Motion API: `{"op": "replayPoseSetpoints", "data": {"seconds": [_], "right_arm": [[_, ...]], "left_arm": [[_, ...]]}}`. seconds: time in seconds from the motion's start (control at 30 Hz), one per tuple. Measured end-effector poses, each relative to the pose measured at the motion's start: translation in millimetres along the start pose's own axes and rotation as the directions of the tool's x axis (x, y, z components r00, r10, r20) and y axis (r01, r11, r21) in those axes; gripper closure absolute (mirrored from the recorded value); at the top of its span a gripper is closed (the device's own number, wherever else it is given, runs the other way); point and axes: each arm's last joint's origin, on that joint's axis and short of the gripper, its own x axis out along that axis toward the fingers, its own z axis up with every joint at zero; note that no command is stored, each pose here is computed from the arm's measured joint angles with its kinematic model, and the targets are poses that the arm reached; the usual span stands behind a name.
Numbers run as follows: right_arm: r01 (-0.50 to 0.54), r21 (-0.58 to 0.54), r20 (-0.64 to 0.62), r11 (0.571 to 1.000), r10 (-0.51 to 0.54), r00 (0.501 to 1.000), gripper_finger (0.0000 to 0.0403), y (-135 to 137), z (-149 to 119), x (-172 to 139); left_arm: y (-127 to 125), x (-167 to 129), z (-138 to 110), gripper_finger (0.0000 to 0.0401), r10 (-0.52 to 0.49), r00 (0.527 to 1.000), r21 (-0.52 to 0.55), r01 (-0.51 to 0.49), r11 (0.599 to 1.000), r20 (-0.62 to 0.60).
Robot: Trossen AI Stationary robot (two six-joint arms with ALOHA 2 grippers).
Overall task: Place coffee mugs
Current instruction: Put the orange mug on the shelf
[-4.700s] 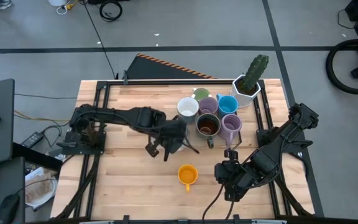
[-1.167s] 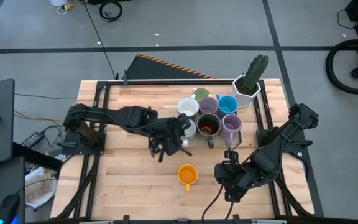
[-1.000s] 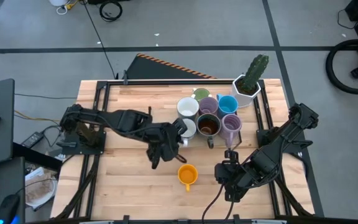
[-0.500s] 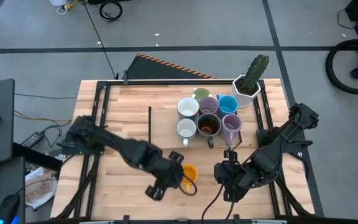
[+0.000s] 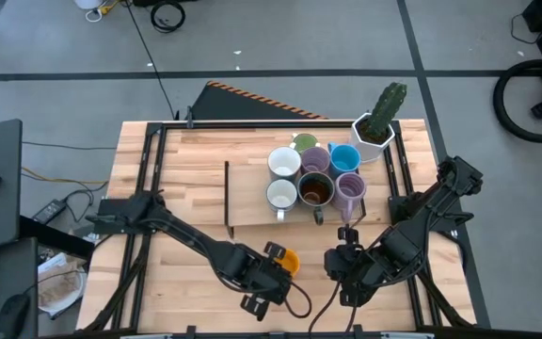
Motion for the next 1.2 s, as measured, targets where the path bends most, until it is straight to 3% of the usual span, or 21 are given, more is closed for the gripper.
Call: {"op": "replayPoseSetpoints", "data": {"seconds": [0.3,0.63,0.77,0.93,1.1,1.2], "right_arm": [[0.000,-0.002,0.002,1.000,0.000,1.000,0.0352,0,0,0],[-0.006,0.010,0.008,1.000,0.006,1.000,0.0352,1,0,0],[-0.007,0.010,0.008,1.000,0.007,1.000,0.0352,1,0,0],[-0.006,0.002,0.008,1.000,0.006,1.000,0.0352,1,0,0],[-0.006,-0.001,0.008,1.000,0.006,1.000,0.0352,1,0,0],[-0.005,-0.001,0.007,1.000,0.005,1.000,0.0352,1,0,0]], "left_arm": [[-5,30,-2,0.0251,0.016,0.999,0.010,-0.016,1.000,-0.042],[-2,26,-4,0.0275,0.016,0.998,0.141,-0.007,0.990,-0.062],[-14,24,-2,0.0278,0.010,0.999,0.303,0.001,0.953,-0.034],[-33,19,11,0.0278,-0.014,0.994,0.456,-0.038,0.889,0.110],[-30,20,25,0.0278,-0.025,0.968,0.389,-0.078,0.918,0.251],[-24,33,26,0.0278,-0.032,0.968,0.309,-0.048,0.950,0.250]]}}
